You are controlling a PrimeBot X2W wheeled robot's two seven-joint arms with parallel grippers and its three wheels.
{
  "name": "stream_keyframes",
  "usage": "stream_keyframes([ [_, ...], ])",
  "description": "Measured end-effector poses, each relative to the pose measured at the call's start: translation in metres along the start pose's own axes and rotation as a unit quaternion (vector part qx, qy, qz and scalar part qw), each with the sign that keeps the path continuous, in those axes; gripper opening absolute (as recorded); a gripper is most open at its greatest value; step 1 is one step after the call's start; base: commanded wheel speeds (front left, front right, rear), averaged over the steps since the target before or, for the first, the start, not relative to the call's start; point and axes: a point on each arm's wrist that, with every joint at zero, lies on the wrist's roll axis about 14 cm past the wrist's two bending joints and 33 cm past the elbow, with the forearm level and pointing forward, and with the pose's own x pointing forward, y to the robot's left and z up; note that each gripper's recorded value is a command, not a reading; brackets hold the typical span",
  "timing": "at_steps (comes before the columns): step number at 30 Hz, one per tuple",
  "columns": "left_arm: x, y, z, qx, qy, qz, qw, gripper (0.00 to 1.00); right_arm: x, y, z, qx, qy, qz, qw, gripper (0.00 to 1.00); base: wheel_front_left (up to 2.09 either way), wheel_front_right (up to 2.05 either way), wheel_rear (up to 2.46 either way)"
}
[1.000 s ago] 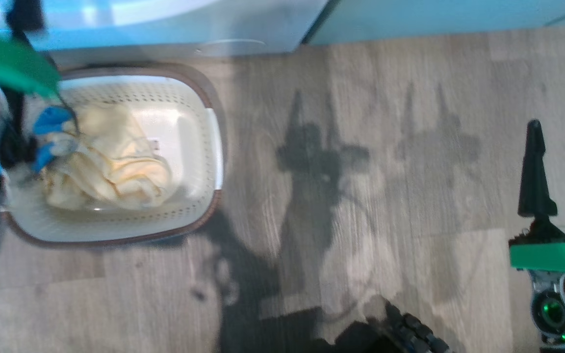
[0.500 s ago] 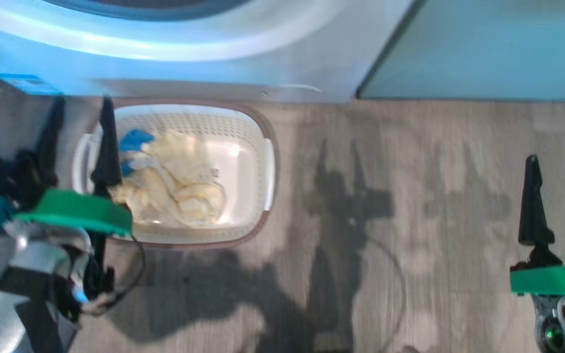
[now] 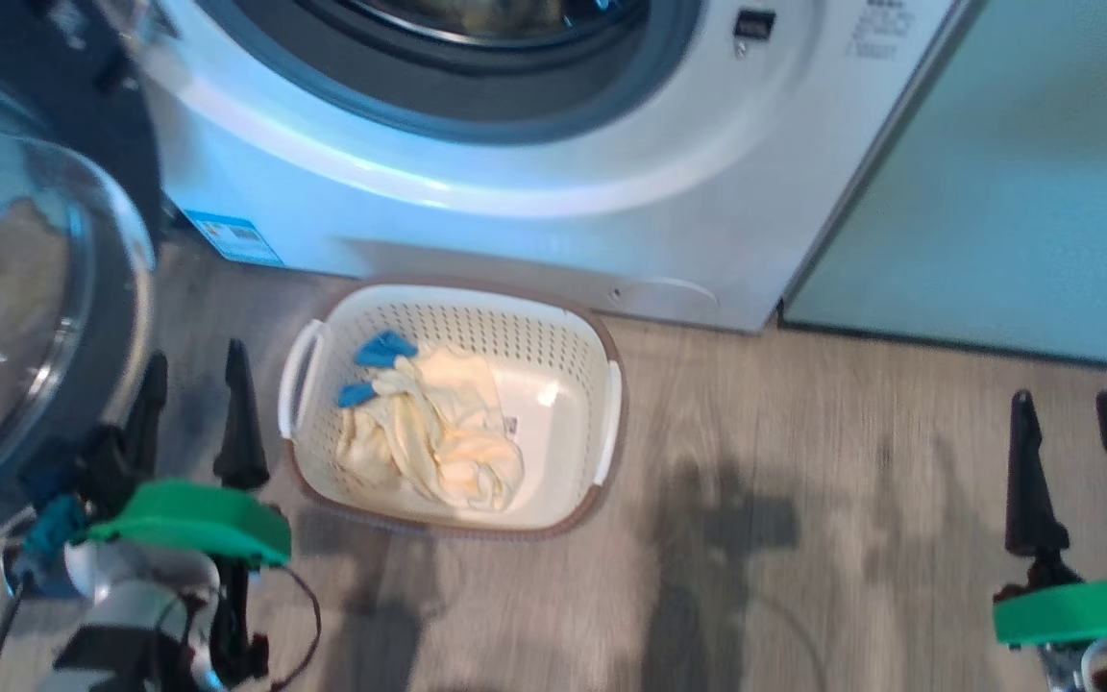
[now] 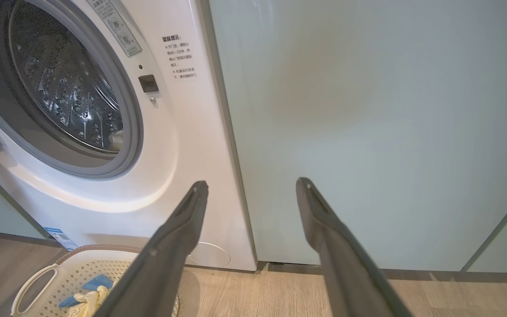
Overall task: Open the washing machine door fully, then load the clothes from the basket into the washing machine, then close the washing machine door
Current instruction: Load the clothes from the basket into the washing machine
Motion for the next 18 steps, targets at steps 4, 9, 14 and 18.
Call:
stream_keyframes([
  [4,-0.020,0.009,0.005,-0.005,-0.002,0.014,1.000,1.00,-0.010,0.007,0.006,0.000,-0.006,0.009,1.000,1.00,0.00,0.00,0.00],
  [9,-0.037,0.012,0.011,-0.009,-0.007,0.015,1.000,1.00,-0.020,0.010,0.012,0.000,-0.013,0.014,1.000,1.00,0.00,0.00,0.00],
  [14,-0.049,0.009,0.018,-0.012,-0.018,0.004,1.000,1.00,-0.030,0.012,0.023,-0.001,-0.025,0.017,1.000,1.00,0.00,0.00,0.00],
  [18,-0.054,0.005,0.021,-0.010,-0.022,-0.003,1.000,1.00,-0.039,0.010,0.026,-0.002,-0.028,0.013,1.000,1.00,0.00,0.00,0.00],
])
